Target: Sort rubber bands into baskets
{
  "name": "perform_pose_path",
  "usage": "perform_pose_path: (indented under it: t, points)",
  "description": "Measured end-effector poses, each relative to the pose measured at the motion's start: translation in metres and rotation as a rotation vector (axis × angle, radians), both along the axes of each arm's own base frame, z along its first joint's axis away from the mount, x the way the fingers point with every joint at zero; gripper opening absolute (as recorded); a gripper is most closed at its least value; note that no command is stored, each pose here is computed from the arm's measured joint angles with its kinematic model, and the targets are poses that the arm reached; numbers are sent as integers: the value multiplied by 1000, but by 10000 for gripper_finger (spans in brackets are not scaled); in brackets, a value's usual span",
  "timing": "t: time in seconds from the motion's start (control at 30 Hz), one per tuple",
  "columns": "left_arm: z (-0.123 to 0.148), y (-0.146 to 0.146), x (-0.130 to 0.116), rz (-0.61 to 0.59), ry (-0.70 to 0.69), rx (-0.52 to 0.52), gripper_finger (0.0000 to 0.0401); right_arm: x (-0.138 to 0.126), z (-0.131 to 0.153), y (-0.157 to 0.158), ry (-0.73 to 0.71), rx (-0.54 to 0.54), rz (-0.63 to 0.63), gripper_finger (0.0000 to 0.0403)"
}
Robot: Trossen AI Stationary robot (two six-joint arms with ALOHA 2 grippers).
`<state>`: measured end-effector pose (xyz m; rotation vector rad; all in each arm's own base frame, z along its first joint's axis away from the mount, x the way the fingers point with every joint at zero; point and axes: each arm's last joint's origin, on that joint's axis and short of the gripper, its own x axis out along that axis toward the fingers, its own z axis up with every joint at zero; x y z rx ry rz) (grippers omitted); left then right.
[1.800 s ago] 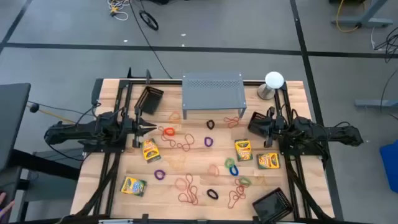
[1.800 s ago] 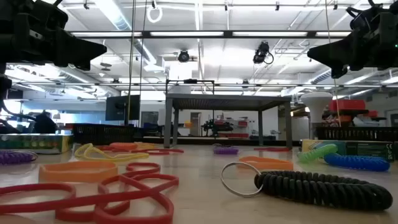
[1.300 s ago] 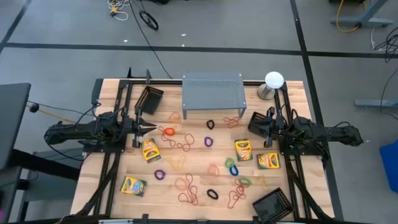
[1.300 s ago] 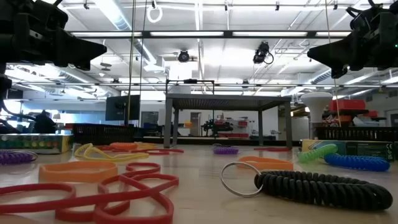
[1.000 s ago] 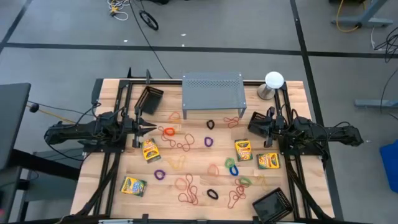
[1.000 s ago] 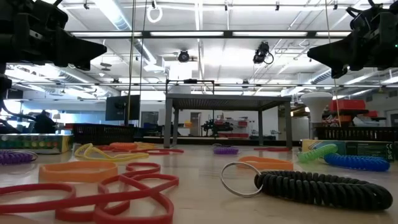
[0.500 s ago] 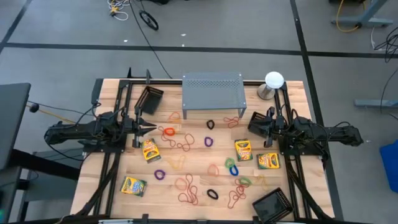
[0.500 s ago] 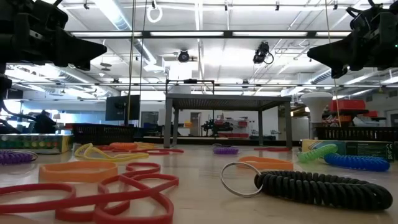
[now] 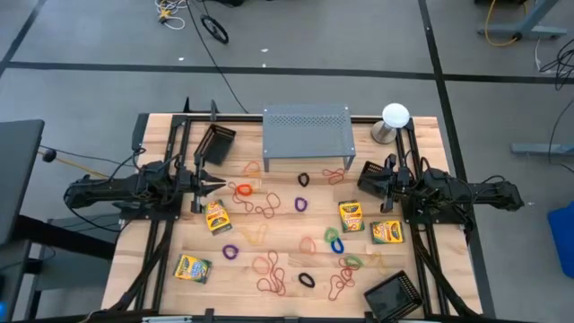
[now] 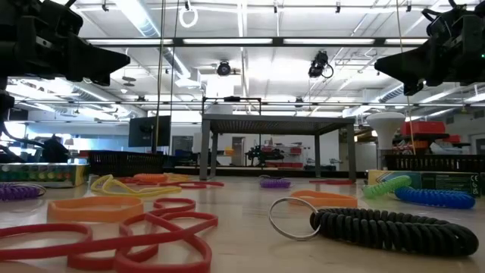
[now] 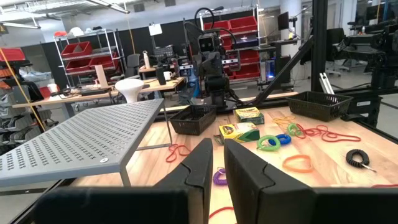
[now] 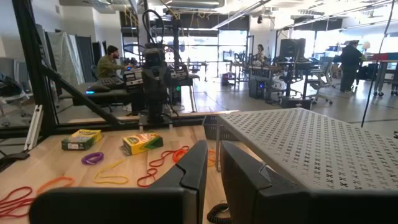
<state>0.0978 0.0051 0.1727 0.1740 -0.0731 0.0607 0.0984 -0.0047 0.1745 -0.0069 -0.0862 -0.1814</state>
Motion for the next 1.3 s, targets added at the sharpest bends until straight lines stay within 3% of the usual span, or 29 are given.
perform_pose_path:
  t: [0.4,0.6,0.83,0.93,1.0,1.1,1.3]
  points:
    - [0,0,0,0,0,0,50,0,2,-1,-12,-26,-21,55]
    - [0,0,0,0,-1,0,50,-3,15,-1,-170,80,-10,55]
    - [0,0,0,0,0,0,50,-9,36,1,-370,-4,22,54]
    - [0,0,0,0,0,0,50,-7,47,2,-310,-27,68,38]
    - [0,0,0,0,0,0,50,-1,54,2,-220,-44,62,13]
    - [0,0,0,0,0,0,50,11,70,4,-92,-50,51,8]
    - [0,0,0,-2,0,0,50,40,98,11,337,36,-48,4]
